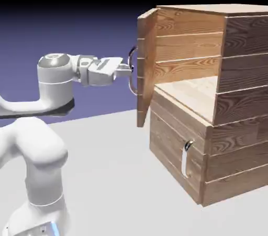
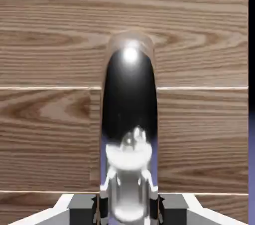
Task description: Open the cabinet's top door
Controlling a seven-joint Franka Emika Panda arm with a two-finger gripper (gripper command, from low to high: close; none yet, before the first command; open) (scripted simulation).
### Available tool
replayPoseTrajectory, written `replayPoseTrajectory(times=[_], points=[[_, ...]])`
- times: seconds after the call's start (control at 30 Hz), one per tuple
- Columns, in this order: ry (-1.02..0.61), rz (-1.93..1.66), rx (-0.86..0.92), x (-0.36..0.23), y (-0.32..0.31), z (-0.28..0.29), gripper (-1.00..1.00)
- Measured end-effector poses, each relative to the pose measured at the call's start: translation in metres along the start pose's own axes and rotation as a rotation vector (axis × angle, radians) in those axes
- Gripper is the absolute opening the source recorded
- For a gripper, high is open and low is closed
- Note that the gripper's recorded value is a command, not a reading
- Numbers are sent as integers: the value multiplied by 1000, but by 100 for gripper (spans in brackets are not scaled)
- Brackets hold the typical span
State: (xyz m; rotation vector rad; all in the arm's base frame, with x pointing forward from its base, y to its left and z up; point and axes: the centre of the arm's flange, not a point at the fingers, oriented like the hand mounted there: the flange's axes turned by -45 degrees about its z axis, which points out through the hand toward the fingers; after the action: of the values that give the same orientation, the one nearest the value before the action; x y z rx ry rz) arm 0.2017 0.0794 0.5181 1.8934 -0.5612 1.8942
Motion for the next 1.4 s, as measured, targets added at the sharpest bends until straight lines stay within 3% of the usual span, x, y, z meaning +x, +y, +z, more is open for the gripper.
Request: replayPoseTrajectory(times=[0.43, 0.83, 1.4], points=[[0, 0, -244, 0, -46, -81, -100], [-1, 0, -556, 0, -130, -164, -100], [-1, 0, -923, 0, -257, -224, -100]])
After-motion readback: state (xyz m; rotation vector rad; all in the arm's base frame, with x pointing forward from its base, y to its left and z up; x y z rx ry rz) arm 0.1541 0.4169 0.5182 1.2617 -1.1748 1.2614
